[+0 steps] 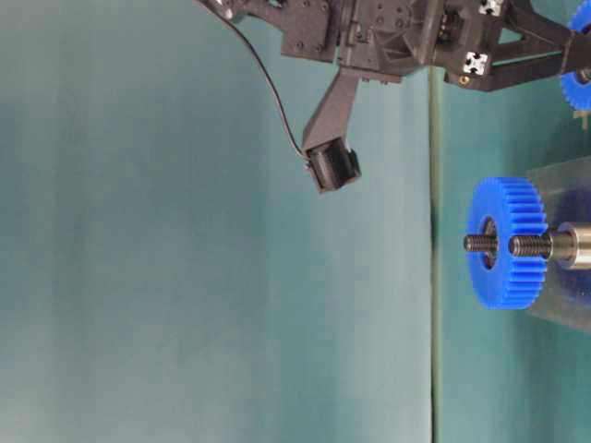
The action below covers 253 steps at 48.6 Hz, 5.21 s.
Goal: Fit the small gear onto the shaft.
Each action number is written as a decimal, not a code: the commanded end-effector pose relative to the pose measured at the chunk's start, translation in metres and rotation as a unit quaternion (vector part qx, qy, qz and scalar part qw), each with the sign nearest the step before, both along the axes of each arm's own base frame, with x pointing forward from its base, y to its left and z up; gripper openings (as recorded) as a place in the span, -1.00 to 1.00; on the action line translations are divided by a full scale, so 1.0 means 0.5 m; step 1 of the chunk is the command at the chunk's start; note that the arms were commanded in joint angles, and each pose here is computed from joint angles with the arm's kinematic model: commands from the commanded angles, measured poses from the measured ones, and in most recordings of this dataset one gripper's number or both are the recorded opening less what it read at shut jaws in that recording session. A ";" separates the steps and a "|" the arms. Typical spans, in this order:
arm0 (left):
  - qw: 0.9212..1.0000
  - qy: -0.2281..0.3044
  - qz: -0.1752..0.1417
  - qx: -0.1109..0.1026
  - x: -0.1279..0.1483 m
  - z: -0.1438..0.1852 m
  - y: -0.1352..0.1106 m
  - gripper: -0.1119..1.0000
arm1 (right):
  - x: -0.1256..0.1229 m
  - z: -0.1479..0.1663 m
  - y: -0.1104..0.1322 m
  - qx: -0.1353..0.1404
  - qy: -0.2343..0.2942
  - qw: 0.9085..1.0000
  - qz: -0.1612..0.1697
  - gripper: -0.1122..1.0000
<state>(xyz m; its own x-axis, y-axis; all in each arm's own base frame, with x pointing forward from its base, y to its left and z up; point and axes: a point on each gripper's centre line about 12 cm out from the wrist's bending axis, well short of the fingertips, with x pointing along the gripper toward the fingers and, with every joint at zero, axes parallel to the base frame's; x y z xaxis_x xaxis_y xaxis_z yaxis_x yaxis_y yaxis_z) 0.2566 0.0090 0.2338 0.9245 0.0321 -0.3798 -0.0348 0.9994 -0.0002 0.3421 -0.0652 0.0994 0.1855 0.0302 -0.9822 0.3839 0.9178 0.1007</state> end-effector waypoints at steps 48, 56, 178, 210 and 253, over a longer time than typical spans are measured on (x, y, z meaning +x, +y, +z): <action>1.000 -0.014 0.001 -0.026 -0.011 0.010 -0.010 -0.80 | 0.067 0.171 0.055 0.058 -0.044 0.997 -0.015 -0.17; 1.000 -0.018 0.001 -0.026 -0.016 0.011 -0.010 -0.80 | 0.106 0.213 0.069 0.064 -0.071 0.995 -0.005 -0.17; 0.999 -0.020 -0.005 -0.030 -0.042 0.003 -0.017 -0.80 | 0.250 0.212 0.115 0.070 -0.014 0.996 0.060 0.61; 0.999 -0.030 -0.002 -0.038 -0.051 0.009 -0.017 -0.80 | 0.031 0.177 0.172 0.122 -0.243 0.951 -0.147 0.47; 0.998 -0.017 0.006 -0.060 -0.054 0.008 -0.018 -0.80 | 0.096 0.007 0.258 0.261 -0.528 0.766 -0.257 0.41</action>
<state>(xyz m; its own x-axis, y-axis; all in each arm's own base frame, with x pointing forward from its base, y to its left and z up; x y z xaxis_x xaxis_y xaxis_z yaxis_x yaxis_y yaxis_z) 0.2274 0.0003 0.2310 0.9308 0.0013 -0.3656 -0.0484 0.9916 -0.1197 0.3865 0.0623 0.0931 0.9814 0.0169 -0.1912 0.1676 0.4095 0.8968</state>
